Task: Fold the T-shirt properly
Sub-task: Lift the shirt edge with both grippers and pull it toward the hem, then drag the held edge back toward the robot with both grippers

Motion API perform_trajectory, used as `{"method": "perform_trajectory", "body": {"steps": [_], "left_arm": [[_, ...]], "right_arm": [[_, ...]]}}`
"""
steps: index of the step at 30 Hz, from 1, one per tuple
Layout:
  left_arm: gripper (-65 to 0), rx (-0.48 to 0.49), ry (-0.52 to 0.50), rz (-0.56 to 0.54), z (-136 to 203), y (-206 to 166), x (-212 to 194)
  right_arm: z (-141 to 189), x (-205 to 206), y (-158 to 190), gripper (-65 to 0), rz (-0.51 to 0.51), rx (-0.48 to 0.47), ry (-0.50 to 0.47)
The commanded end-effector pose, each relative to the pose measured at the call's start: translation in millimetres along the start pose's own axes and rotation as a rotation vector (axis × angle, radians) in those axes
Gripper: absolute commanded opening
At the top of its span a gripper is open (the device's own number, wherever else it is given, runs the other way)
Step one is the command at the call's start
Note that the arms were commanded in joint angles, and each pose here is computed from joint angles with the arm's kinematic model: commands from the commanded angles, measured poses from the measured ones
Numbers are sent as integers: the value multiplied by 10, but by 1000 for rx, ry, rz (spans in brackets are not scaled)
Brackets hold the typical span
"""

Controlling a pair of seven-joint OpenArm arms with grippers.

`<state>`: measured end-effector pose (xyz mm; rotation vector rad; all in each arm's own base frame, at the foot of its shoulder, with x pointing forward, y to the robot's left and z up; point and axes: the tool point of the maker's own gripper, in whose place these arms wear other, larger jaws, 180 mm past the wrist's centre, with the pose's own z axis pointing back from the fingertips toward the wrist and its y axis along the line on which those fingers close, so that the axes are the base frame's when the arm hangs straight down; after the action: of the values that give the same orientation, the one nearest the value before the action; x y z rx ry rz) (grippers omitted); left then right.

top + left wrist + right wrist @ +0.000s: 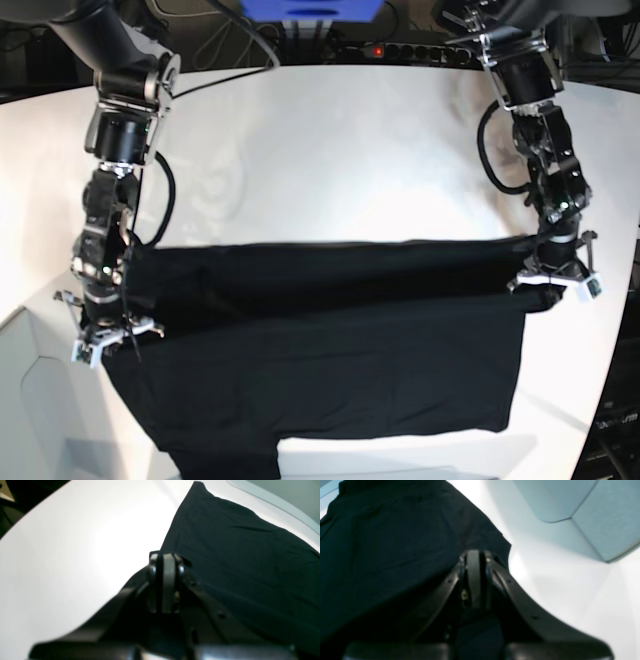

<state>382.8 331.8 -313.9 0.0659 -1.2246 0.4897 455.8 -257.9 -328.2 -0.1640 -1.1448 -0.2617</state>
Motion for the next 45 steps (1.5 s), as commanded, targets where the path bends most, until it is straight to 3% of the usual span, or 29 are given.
{"method": "perform_trajectory", "body": {"steps": [1, 15, 17, 21, 24, 28, 33, 36, 39, 45], "left_arm": [[-650, -1, -69, -4, -32, -12, 250], [-647, 2, -58, 41, -244, -67, 317], [-614, 1, -51, 38, -252, -83, 289], [-430, -22, -40, -16, -272, -165, 288], [-333, -41, -39, -40, -264, -230, 286], [-309, -47, -63, -43, -230, -257, 367], [-309, -31, -30, -67, -84, -123, 146], [-309, 15, 10, -50, -9, 119, -70], [-308, 47, 63, -44, 37, 285, -306], [-308, 59, 64, -54, 74, 367, -413]], "right_arm": [[-32, 312, -19, -650, 0, -6, -80], [-81, 165, -16, -650, -1, -6, -25], [-87, 94, -10, -650, -2, -5, 27], [-103, 116, 9, -594, -7, -2, 69], [-102, 123, 126, -535, 28, 23, 67], [-89, 153, 241, -476, 128, 57, 54], [-87, 167, 240, -462, 127, 56, 49], [-27, 189, 234, -461, 132, 57, 25], [114, 285, 226, -453, 141, 63, -76], [430, 263, 220, -329, 160, 81, -202]]}}
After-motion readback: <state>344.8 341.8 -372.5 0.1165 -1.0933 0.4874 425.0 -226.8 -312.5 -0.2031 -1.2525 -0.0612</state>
